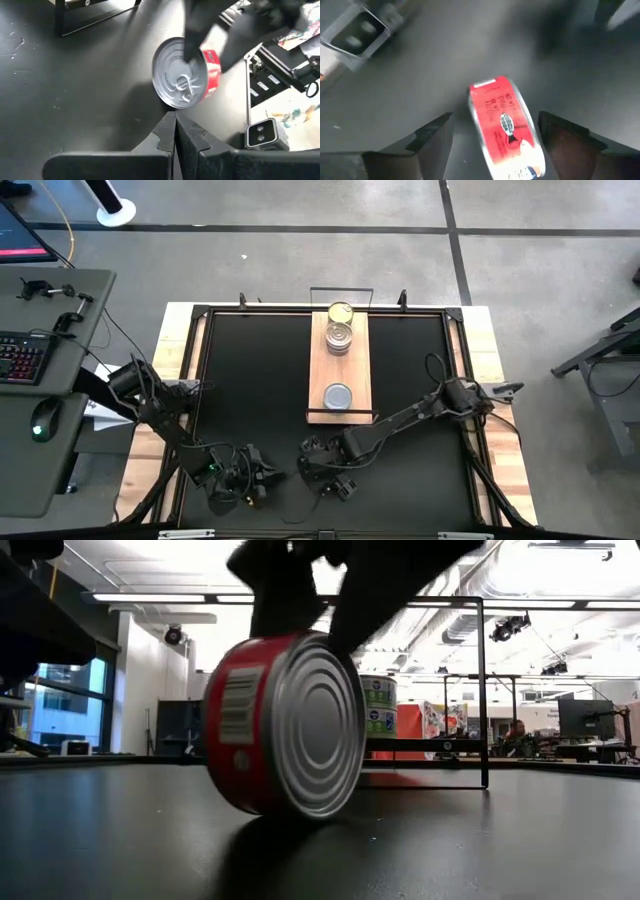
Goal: Stack canned seafood by type on shelf
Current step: Put the red tuna can on the shelf
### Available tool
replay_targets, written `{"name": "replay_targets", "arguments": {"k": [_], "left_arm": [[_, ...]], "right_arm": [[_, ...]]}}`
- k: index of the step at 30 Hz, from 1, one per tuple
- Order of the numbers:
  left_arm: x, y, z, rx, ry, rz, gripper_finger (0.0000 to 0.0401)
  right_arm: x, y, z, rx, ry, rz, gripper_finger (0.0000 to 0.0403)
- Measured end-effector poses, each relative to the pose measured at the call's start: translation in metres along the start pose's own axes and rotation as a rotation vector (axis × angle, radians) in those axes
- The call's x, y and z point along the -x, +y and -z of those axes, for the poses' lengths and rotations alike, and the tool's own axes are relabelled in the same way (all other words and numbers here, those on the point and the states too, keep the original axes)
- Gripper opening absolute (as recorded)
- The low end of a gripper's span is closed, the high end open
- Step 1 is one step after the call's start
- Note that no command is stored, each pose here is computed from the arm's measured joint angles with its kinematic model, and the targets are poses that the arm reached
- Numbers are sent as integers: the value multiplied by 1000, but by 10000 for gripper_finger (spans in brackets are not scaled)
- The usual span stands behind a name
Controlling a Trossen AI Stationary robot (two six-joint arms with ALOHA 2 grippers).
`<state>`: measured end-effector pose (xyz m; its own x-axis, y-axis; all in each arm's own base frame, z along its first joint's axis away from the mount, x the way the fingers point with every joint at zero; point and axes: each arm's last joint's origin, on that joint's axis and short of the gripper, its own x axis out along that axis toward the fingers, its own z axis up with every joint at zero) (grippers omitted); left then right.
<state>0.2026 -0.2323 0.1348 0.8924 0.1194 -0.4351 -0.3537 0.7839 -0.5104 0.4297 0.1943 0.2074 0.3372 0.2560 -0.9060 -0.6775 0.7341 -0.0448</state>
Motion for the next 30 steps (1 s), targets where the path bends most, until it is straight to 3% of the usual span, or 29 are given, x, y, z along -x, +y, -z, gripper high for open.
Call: {"name": "replay_targets", "arguments": {"k": [5,12,16,22,26,30], "left_arm": [[0,-1,-1,10,-10,5,0],[-3,-2,-13,58,-68,-3,0],[1,-9,-36,-11,-66,36,0],[23,-10,-76,-166,-40,73,0],[48,-6,-102,-252,-47,87,0],[68,0,-122,-322,-67,104,0]], "right_arm": [[-10,-1,8,-35,87,90,259],[3,-3,2,-161,93,137,116],[37,1,-18,-183,40,158,116],[117,-4,-48,-246,-110,409,116],[157,-17,-36,-374,-199,611,116],[182,-33,-10,-485,-78,816,116]]}}
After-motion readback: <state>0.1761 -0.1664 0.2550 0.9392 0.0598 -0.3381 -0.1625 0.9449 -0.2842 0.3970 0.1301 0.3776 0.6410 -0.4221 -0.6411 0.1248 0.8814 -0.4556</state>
